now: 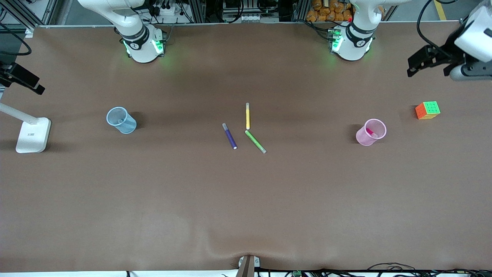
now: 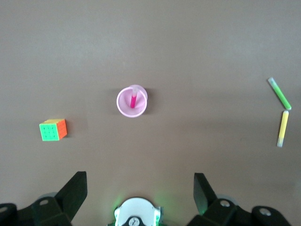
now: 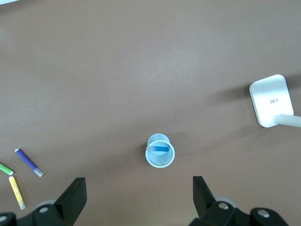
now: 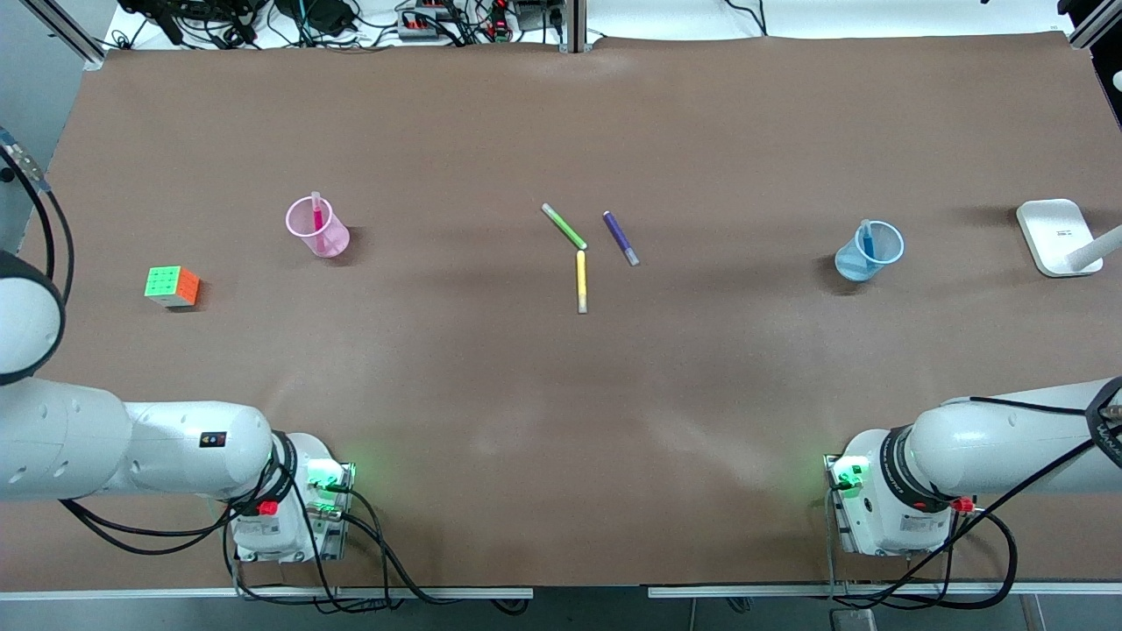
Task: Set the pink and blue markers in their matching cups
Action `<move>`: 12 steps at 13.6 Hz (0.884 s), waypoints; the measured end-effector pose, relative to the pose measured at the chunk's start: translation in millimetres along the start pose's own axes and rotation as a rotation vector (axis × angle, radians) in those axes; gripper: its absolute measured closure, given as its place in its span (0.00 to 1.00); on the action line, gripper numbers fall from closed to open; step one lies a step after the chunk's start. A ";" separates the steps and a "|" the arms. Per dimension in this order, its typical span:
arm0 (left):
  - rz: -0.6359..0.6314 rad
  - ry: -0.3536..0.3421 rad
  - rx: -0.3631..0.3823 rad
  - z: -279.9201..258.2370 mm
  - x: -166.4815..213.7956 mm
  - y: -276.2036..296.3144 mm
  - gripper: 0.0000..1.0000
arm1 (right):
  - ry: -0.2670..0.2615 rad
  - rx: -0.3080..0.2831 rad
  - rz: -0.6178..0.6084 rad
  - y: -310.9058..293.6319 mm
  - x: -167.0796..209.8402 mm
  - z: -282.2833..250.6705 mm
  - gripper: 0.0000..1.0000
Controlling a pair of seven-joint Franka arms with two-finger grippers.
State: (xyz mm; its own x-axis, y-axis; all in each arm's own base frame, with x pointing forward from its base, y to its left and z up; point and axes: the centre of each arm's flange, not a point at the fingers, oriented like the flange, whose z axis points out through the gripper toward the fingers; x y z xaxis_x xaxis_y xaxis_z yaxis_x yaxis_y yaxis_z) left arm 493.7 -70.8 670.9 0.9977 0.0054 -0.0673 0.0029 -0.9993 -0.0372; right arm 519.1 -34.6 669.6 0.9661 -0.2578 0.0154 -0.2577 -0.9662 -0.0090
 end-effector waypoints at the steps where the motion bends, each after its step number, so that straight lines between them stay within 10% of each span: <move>1: 0.002 -0.007 0.002 0.0 -3.8 0.7 0.00 | -0.002 0.000 0.002 0.9 0.8 0.9 0.00; 12: -0.056 0.014 -0.013 9.2 -5.6 -31.9 0.00 | 0.003 -0.002 0.002 -1.5 7.3 0.7 0.00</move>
State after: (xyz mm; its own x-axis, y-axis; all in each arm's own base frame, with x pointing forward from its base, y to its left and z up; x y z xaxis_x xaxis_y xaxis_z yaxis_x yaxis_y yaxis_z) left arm 487.4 -38.6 663.2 0.9968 0.0613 -0.0516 0.0599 -0.9978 -0.0279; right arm 526.6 -35.1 669.0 0.9656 -0.2595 0.0181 -0.2594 -0.9657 -0.0067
